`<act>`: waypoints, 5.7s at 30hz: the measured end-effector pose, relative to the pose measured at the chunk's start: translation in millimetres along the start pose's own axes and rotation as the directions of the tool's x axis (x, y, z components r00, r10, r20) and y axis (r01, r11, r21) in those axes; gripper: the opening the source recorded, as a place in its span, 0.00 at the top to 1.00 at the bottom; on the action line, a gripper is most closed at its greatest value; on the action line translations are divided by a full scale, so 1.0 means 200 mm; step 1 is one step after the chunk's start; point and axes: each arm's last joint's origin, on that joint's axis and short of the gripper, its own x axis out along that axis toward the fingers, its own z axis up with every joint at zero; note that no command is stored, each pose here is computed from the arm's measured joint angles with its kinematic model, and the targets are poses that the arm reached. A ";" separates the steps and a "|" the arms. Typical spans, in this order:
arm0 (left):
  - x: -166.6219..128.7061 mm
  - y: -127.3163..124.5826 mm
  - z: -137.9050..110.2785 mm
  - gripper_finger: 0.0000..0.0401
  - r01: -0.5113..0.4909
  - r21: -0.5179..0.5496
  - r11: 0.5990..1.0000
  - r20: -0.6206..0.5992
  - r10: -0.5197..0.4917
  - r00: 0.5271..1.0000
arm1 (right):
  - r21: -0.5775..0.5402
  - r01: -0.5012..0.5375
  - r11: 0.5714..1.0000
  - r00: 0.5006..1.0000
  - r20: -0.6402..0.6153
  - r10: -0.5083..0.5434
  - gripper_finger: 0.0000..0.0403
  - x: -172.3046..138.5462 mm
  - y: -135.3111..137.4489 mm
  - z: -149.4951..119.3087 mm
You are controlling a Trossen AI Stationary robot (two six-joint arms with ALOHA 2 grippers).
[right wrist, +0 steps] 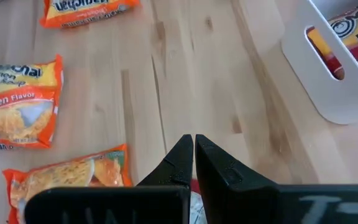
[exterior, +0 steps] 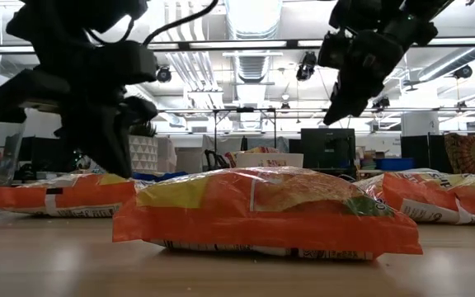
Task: Sort Maruchan noodles
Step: Put the left orange noodle pack into the pink bin
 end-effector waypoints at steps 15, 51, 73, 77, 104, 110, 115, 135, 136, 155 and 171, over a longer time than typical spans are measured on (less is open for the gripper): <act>0.20 0.11 0.02 1.00 -0.328 -0.015 0.944 0.041 0.329 0.944 | -0.034 -0.002 0.999 0.997 0.078 0.005 0.98 0.00 0.00 0.04; 0.08 0.21 -0.10 1.00 -0.347 0.003 0.938 0.034 0.346 0.938 | 0.622 -0.094 0.777 0.990 0.140 0.007 0.65 0.46 -0.08 0.10; 0.20 0.20 -0.18 1.00 -0.364 -0.066 0.929 0.060 0.368 0.928 | 0.668 -0.162 0.726 0.986 0.085 0.142 0.21 0.87 -0.13 0.29; 0.21 0.20 -0.17 1.00 -0.368 -0.071 0.927 0.068 0.372 0.926 | 0.644 -0.216 0.734 0.975 0.094 0.204 0.22 0.93 -0.13 0.32; 0.04 0.22 -0.09 1.00 -0.402 -0.093 0.911 0.203 0.413 0.888 | 0.446 -0.248 0.860 0.968 0.077 0.240 0.91 0.86 -0.10 0.40; -0.18 0.24 -0.05 1.00 -0.435 -0.071 0.898 0.357 0.430 0.829 | 0.343 -0.245 0.907 0.970 0.074 0.233 0.92 0.68 -0.07 0.47; -0.37 0.26 -0.03 1.00 -0.465 -0.093 0.880 0.496 0.446 0.745 | 0.233 -0.246 0.941 0.969 0.075 0.235 0.92 0.50 -0.02 0.52; -0.56 0.29 -0.03 1.00 -0.504 -0.147 0.851 0.622 0.476 0.622 | 0.190 -0.330 0.925 0.941 -0.016 0.339 0.93 -0.25 0.33 0.45; -0.56 0.29 -0.03 1.00 -0.504 -0.146 0.851 0.621 0.476 0.623 | 0.207 -0.332 0.920 0.937 -0.043 0.347 0.93 -0.26 0.35 0.43; -0.58 0.30 0.00 1.00 -0.524 -0.168 0.835 0.672 0.486 0.559 | 0.597 0.209 0.775 0.589 -0.709 0.387 0.93 -0.56 0.73 0.08; -0.58 0.30 0.00 1.00 -0.542 -0.146 0.828 0.668 0.486 0.563 | 0.455 0.176 0.873 0.376 -0.851 0.367 0.93 -0.41 0.87 -0.09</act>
